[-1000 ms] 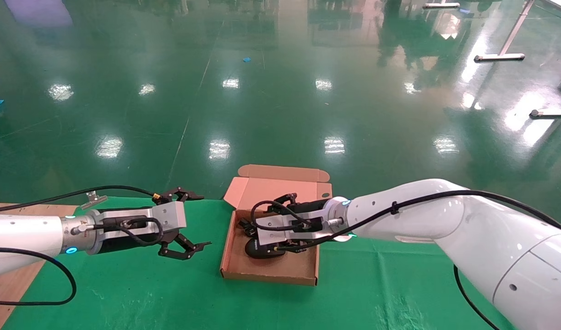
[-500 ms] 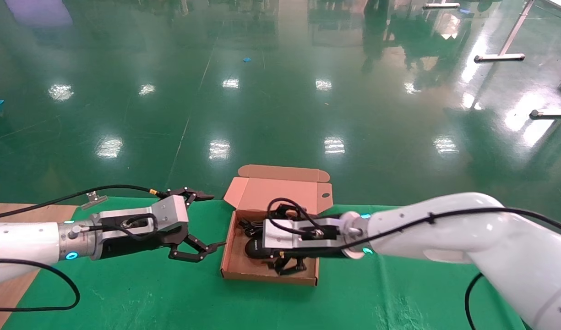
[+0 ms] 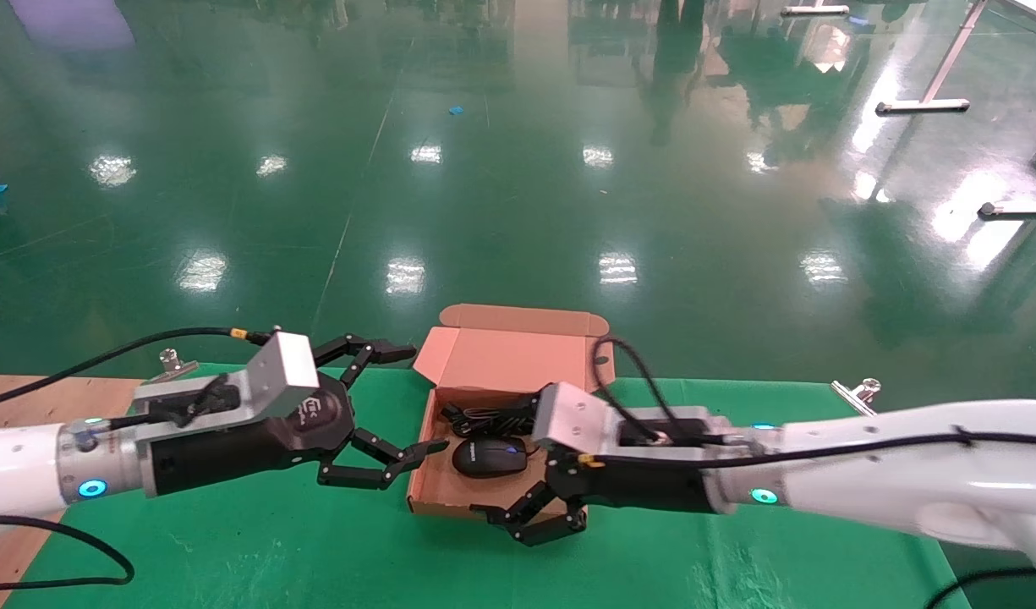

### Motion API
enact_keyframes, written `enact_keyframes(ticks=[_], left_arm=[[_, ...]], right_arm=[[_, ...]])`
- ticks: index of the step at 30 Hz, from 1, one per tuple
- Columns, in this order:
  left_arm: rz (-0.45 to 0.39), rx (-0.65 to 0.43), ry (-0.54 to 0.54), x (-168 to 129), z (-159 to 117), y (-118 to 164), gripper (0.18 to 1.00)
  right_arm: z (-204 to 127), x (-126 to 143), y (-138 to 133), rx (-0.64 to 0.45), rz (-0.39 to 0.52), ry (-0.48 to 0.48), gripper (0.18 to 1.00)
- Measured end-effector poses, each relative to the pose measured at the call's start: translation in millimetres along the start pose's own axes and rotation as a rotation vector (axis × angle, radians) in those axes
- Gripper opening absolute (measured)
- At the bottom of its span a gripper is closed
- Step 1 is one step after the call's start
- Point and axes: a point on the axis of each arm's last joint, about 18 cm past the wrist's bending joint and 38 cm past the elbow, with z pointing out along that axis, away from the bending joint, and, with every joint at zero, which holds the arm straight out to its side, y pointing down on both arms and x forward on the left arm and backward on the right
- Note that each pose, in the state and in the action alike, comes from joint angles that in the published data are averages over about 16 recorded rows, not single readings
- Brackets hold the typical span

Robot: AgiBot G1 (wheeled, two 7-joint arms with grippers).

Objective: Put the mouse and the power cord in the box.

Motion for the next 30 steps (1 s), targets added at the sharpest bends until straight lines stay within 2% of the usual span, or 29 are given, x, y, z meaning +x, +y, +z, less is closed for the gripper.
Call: enact_keyframes(ticks=[14,25,30], left_arm=[[-0.113,0.158,0.079,26,-34,-49,1.001],[-0.164,0.223,0.172,52,-65,-88,1.001],[-0.172,0.229,0.197,59,-73,-97,1.001]], right_arm=[[-82,-19,-19,0.204,0.160,-0.021,1.001],[-152,-41,-42,0.321,0.201,-0.058,1.001],[-168,-47,-48,0.341,0.201,-0.071,1.001]])
